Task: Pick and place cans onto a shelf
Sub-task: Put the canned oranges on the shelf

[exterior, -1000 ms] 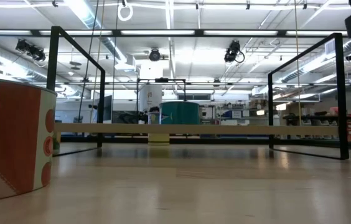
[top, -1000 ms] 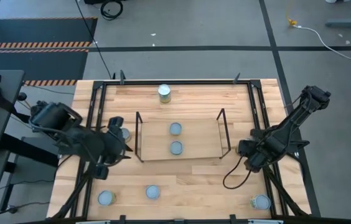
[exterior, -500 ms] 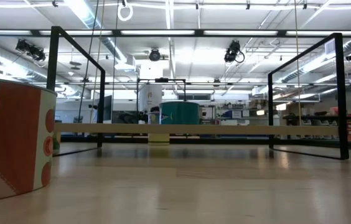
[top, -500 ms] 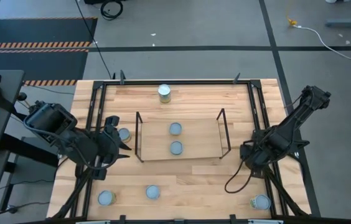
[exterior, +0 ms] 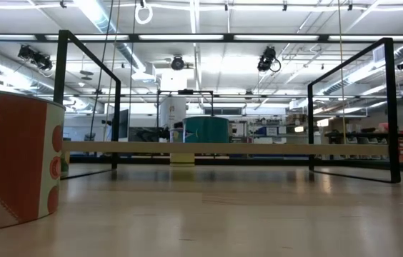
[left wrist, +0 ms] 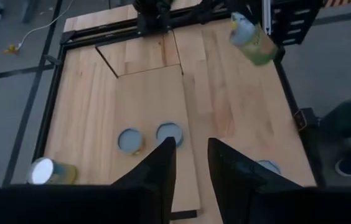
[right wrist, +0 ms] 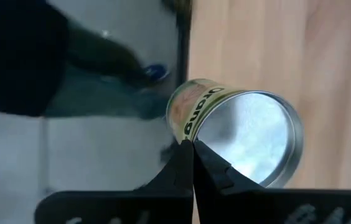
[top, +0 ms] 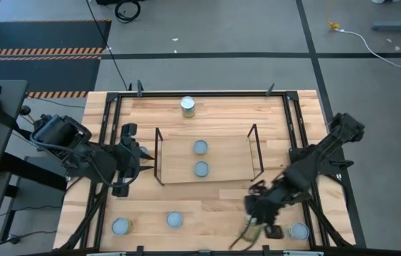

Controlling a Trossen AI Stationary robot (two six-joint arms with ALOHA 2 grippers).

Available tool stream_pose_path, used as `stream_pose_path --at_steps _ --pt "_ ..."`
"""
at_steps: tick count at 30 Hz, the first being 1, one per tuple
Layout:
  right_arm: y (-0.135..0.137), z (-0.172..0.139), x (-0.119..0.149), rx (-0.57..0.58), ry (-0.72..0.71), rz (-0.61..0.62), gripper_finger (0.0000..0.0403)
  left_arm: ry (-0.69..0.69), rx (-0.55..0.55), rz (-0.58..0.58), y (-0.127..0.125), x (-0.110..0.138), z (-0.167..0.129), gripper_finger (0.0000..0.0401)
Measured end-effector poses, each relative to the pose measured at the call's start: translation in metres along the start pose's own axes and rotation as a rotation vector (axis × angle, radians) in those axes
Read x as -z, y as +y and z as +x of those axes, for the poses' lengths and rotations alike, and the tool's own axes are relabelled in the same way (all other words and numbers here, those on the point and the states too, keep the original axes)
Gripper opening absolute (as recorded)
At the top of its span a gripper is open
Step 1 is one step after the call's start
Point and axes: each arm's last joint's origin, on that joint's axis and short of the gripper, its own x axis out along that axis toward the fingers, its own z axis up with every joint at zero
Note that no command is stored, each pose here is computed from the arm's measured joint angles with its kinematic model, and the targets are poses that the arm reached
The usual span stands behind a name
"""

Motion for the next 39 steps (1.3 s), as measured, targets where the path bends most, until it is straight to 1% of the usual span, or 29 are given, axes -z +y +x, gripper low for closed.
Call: stream_pose_path --at_steps 2,4,7,11,13,15,21,25,29,35,39 --pt "0.001 -0.004 -0.024 0.059 -0.043 -0.070 0.0000 0.003 0.000 0.012 0.002 0.000 0.001 0.0098" --pt "-0.003 -0.015 -0.045 0.143 -0.071 -0.130 0.0000 0.005 -0.005 0.019 0.003 -0.001 0.002 0.0098" --pt "-0.016 -0.036 -0.065 0.299 -0.068 -0.217 0.0000 0.009 -0.019 0.007 0.007 -0.002 0.004 0.0098" --pt "-0.050 -0.056 -0.079 0.524 -0.017 -0.320 0.0000 0.012 -0.037 -0.009 0.012 -0.003 0.006 0.0098" --pt "-0.069 -0.062 -0.085 0.585 0.017 -0.356 0.0000 0.013 -0.042 -0.014 0.014 -0.003 0.007 0.0098" --pt "-0.089 -0.065 -0.090 0.618 0.061 -0.391 0.0000 0.014 -0.044 -0.015 0.014 -0.003 0.007 0.0098" --pt "-0.148 -0.067 -0.095 0.663 0.189 -0.447 0.0000 0.015 -0.038 -0.028 0.014 -0.003 0.007 0.0098" --pt "-0.174 -0.067 -0.096 0.650 0.225 -0.468 0.0000 0.016 0.017 -0.050 0.015 -0.001 0.001 0.0098" --pt "-0.187 -0.062 -0.097 0.595 0.204 -0.491 0.0000 0.006 0.023 -0.057 0.017 0.000 -0.003 0.0098" --pt "-0.199 -0.053 -0.090 0.574 0.245 -0.461 0.0001 -0.003 0.008 -0.056 0.019 0.001 -0.006 0.0098" --pt "-0.201 -0.049 -0.090 0.570 0.229 -0.464 0.0002 -0.004 0.008 -0.055 0.020 0.001 -0.006 0.0098"
